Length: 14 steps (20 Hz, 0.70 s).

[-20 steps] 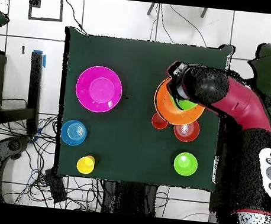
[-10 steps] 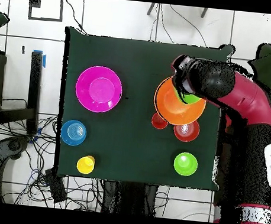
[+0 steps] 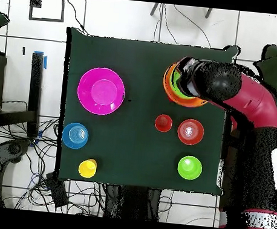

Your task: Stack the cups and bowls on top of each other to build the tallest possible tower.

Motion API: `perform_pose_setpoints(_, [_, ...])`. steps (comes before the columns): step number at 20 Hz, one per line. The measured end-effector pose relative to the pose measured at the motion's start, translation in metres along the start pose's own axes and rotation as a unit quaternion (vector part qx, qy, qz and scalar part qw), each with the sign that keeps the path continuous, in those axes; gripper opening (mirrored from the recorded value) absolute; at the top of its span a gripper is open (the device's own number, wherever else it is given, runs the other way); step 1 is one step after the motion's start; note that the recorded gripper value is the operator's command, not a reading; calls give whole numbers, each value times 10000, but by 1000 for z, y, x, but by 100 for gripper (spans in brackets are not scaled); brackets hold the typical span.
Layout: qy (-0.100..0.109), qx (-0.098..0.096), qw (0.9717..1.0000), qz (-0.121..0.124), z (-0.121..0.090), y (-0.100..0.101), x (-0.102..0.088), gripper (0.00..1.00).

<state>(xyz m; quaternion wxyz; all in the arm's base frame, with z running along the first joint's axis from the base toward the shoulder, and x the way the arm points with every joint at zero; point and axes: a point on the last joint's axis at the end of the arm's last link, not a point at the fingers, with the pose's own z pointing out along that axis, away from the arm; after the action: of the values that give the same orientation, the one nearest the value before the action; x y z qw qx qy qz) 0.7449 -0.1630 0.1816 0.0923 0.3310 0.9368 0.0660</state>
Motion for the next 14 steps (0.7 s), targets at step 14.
perform_pose_setpoints(14, [-175, 1, 9998, -56, -22, 4, -7, 100])
